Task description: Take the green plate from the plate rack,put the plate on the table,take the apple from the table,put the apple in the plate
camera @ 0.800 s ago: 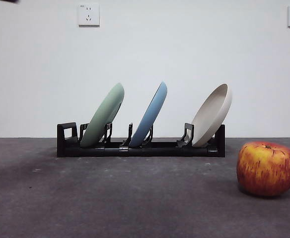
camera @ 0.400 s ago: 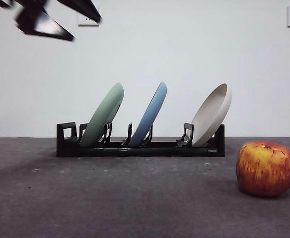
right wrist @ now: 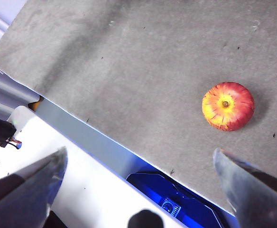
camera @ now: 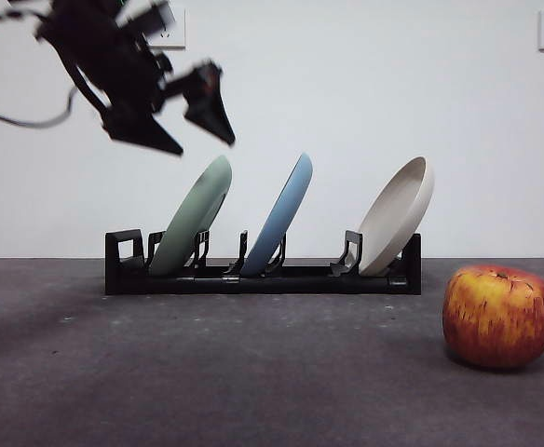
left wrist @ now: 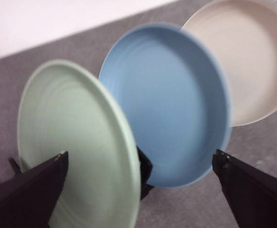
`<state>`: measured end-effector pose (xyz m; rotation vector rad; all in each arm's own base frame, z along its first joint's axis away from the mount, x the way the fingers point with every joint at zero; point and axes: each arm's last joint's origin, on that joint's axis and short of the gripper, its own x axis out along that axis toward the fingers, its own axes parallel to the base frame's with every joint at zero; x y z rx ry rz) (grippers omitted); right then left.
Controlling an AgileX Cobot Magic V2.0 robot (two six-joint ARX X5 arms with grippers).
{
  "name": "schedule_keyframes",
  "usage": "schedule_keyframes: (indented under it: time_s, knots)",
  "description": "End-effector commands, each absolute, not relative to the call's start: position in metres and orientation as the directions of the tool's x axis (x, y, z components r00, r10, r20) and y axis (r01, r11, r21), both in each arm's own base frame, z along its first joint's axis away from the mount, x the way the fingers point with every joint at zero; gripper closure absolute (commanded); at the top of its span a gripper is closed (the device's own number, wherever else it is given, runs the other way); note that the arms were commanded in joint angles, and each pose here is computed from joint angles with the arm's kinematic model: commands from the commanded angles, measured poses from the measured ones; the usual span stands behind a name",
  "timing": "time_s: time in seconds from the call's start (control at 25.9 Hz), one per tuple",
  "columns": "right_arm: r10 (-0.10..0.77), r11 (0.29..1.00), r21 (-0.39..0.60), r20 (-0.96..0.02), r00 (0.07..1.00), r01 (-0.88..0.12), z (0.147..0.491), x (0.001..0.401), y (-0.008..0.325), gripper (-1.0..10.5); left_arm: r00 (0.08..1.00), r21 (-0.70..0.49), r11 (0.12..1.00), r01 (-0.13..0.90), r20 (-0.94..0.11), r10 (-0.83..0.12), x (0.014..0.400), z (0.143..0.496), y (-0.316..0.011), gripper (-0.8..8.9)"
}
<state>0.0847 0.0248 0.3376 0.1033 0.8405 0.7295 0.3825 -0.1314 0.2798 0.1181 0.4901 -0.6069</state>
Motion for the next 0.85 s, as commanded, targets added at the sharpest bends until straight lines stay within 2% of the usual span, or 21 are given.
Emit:
schedule_keyframes:
  time_s: [0.04,0.43,0.7,0.85]
  knots:
    - [0.63,0.752,0.358,-0.637,0.444,-0.553,0.338,0.085,0.025,3.0,0.706,-0.018,0.817,0.576,-0.493,-0.508,0.396,0.265,-0.139,2.52]
    - [0.631,0.751,0.359,-0.637,0.443,-0.554,0.338,0.085,0.025,3.0,0.695,-0.017,0.83,0.558,-0.537,-0.478,0.413,0.229,-0.147,2.76]
    - [0.631,0.752,0.361,-0.639,0.441,-0.552,0.338,0.086,0.025,3.0,0.685,-0.028,0.827,0.562,-0.544,-0.484,0.413,0.227,-0.148,6.6]
    - [0.63,0.752,0.363,-0.641,0.438,-0.551,0.338,0.088,0.025,3.0,0.683,-0.034,0.826,0.563,-0.544,-0.487,0.413,0.227,-0.148,7.94]
